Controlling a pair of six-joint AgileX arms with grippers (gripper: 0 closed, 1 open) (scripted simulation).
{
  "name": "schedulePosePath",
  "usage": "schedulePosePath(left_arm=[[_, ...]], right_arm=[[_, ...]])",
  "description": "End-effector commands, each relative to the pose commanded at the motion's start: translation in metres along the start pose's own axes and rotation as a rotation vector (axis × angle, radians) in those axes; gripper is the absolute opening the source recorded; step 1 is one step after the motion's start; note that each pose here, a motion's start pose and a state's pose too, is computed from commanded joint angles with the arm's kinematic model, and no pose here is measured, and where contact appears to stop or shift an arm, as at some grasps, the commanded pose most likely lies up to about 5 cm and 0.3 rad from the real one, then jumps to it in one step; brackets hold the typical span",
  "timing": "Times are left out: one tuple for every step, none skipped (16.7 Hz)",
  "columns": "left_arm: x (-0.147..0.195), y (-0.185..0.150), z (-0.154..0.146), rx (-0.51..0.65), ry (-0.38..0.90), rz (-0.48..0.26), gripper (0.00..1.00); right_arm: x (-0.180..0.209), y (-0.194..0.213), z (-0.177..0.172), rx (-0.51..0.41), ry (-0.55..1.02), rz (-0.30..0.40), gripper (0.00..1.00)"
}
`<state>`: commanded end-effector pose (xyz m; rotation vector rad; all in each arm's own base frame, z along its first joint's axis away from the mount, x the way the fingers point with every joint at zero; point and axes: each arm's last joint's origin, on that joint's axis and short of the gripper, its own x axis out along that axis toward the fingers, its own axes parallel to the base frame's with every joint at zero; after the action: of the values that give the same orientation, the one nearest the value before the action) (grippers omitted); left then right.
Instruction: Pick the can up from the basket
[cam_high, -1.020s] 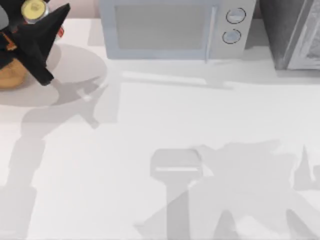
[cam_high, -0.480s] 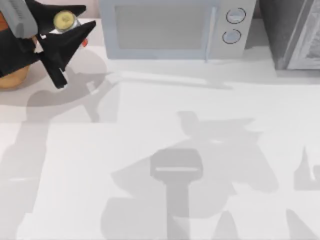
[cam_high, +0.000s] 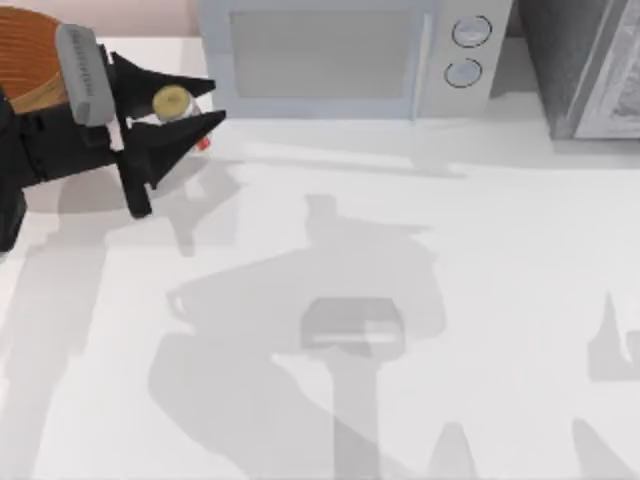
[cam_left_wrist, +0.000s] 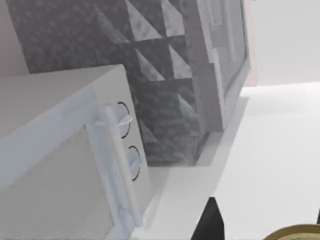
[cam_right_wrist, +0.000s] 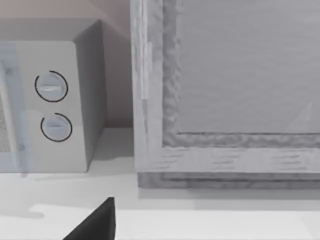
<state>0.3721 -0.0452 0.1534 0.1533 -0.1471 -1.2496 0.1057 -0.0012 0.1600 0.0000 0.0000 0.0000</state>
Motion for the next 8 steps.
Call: schedulePosePath(left_arm=[[0.002, 0.001, -0.010, -0.009, 0.001, -0.027, 0.00], [0.004, 0.001, -0.020, -0.018, 0.001, -0.054, 0.00], [0.005, 0.001, -0.031, -0.027, 0.000, -0.081, 0.00], [0.006, 0.001, -0.041, -0.035, -0.001, -0.108, 0.00], [0.008, 0.001, -0.052, -0.044, -0.002, -0.135, 0.00], [0.009, 0.000, -0.063, -0.056, -0.003, -0.163, 0.00], [0.010, -0.002, -0.074, -0.068, -0.005, -0.191, 0.00], [0.010, -0.005, -0.086, -0.088, -0.005, -0.219, 0.00]], right_arm=[[0.000, 0.000, 0.000, 0.000, 0.000, 0.000, 1.00], [0.000, 0.000, 0.000, 0.000, 0.000, 0.000, 1.00], [0.000, 0.000, 0.000, 0.000, 0.000, 0.000, 1.00], [0.000, 0.000, 0.000, 0.000, 0.000, 0.000, 1.00], [0.000, 0.000, 0.000, 0.000, 0.000, 0.000, 1.00], [0.000, 0.000, 0.000, 0.000, 0.000, 0.000, 1.00], [0.000, 0.000, 0.000, 0.000, 0.000, 0.000, 1.00], [0.000, 0.000, 0.000, 0.000, 0.000, 0.000, 1.00]])
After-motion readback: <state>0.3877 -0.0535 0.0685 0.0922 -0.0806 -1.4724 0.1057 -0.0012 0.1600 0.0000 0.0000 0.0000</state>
